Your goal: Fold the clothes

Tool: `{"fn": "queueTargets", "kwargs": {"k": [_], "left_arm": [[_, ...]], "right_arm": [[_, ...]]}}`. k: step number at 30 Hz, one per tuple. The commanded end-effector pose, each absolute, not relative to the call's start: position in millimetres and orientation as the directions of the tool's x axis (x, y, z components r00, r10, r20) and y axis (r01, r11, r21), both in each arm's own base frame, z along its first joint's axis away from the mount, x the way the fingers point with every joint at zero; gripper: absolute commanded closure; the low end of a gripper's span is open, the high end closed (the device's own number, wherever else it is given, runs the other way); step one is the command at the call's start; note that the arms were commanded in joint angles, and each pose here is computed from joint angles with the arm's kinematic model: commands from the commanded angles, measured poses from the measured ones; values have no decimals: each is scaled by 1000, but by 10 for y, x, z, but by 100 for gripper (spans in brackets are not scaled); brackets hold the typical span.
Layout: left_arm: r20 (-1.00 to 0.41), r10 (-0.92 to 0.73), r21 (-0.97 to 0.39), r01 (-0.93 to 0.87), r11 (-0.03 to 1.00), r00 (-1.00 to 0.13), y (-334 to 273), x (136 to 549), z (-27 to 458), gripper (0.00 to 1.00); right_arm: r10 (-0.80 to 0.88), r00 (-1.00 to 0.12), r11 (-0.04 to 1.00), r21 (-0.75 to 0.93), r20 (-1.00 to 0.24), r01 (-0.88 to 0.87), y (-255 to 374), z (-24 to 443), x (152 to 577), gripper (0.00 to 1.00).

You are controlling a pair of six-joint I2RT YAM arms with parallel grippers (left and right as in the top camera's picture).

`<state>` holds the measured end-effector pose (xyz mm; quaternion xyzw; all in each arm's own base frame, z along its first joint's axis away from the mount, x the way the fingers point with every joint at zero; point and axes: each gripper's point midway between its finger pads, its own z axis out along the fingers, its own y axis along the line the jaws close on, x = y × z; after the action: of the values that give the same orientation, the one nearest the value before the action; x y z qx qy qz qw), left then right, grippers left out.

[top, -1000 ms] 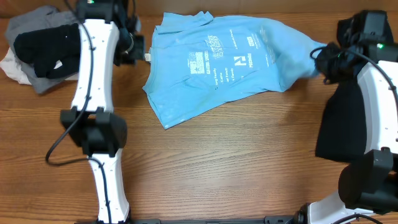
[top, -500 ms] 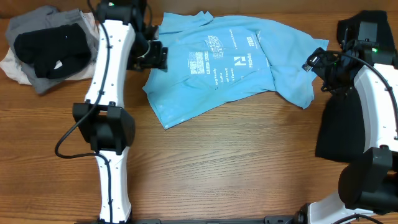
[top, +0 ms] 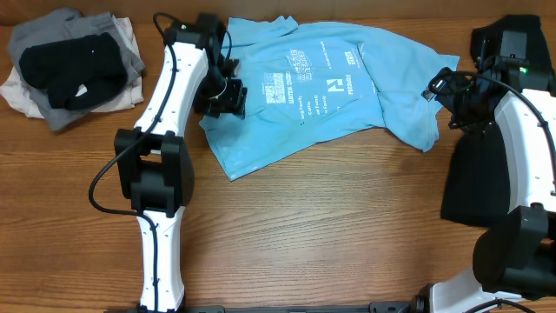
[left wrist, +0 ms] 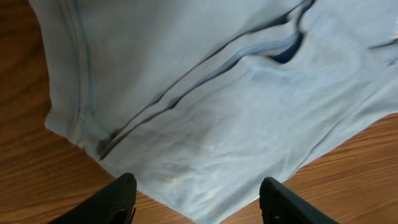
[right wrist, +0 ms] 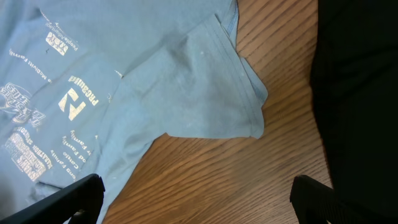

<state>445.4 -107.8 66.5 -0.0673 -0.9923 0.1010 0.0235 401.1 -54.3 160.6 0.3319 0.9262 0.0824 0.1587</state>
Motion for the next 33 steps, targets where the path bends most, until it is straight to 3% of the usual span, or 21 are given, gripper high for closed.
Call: {"fn": "queueTargets", "kwargs": {"k": [1,12,15,18,24,33], "left_arm": [[39,144,-209,132,969,-989,-1001,4417,629,33],[89,130,-210,109,972,-988,-933,4307,437,59],[93,131,-248,105,963,-987,-1002,4286,419,75],[101,132,-284,99,954,-986,-1074,4255,373,83],[138,134,-282,91,955,-981,-1072,4131,152,90],[159,128,-229,89,969,-979,-949,4068,9,90]], "right_arm": [[627,-732,778,269,-267,568,-533,1717,3986,0],[628,-734,777,264,-258,571,-527,1707,3963,0],[628,-734,777,264,-258,571,-527,1707,3962,0],[628,-734,777,264,-258,571,-527,1707,3962,0],[628,-734,777,264,-258,571,-527,1707,3962,0],[628,-735,777,263,-256,572,-527,1705,3956,0]]}}
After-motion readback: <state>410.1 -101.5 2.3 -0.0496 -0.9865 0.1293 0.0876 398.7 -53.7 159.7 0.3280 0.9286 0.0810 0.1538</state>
